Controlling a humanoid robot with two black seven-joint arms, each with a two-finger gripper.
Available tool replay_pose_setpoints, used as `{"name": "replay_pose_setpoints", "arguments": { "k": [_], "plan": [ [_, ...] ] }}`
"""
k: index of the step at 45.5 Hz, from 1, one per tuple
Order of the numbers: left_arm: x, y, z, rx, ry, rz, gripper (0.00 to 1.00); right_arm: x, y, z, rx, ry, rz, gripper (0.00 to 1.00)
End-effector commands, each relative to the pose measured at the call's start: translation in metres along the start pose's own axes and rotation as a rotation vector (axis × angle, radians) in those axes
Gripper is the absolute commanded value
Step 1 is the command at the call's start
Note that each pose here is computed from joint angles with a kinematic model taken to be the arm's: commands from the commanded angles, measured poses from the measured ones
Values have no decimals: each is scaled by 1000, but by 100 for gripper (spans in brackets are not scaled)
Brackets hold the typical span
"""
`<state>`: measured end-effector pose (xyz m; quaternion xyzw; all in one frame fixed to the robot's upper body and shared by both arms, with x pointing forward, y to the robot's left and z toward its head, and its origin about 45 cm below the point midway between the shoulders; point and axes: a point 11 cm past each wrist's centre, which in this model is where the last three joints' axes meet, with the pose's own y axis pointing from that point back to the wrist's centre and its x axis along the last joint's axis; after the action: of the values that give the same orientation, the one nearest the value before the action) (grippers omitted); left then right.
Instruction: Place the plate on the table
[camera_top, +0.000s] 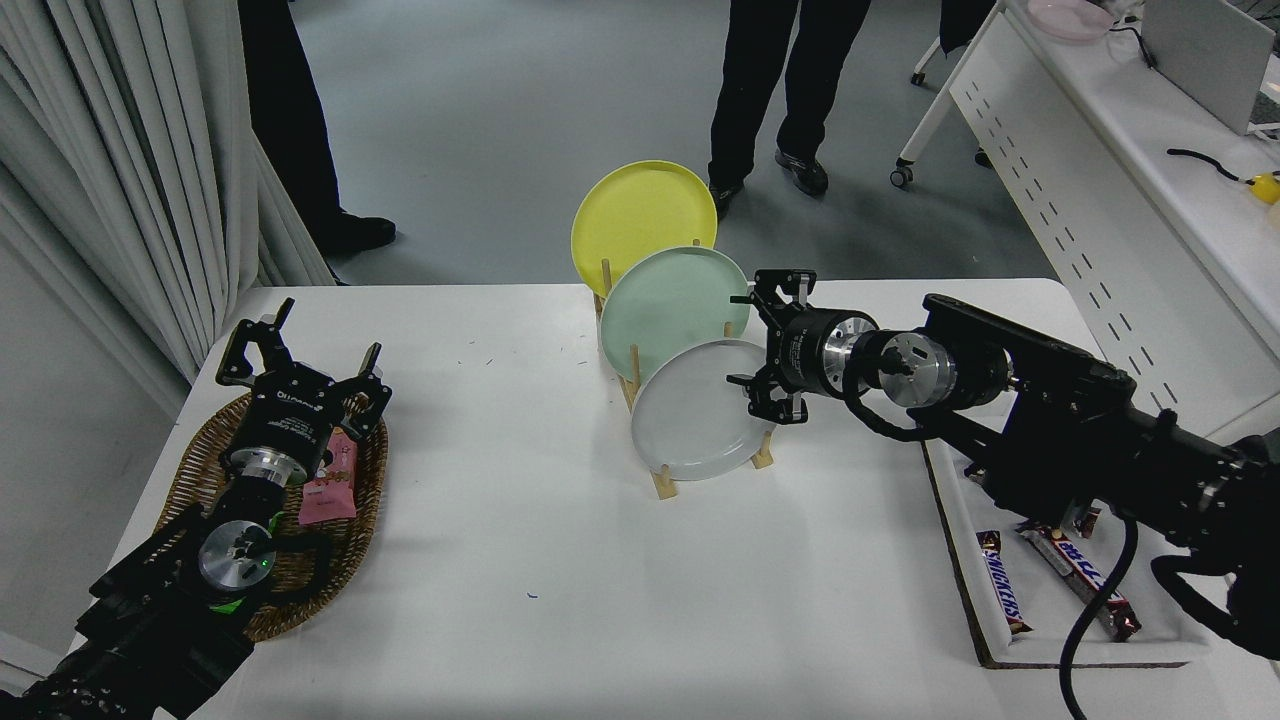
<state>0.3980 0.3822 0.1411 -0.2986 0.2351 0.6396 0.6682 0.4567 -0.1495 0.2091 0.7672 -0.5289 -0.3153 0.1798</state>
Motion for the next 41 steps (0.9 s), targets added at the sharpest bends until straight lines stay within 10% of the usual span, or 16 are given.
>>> {"name": "replay_pose_setpoints", "arguments": {
  "k": [1, 41],
  "plan": [
    [0, 0, 0, -1, 0, 1, 100, -8, -2, 1, -2, 1, -19, 55],
    [0, 0, 0, -1, 0, 1, 100, -8, -1, -1, -7, -10, -18, 46]
  ]
}}
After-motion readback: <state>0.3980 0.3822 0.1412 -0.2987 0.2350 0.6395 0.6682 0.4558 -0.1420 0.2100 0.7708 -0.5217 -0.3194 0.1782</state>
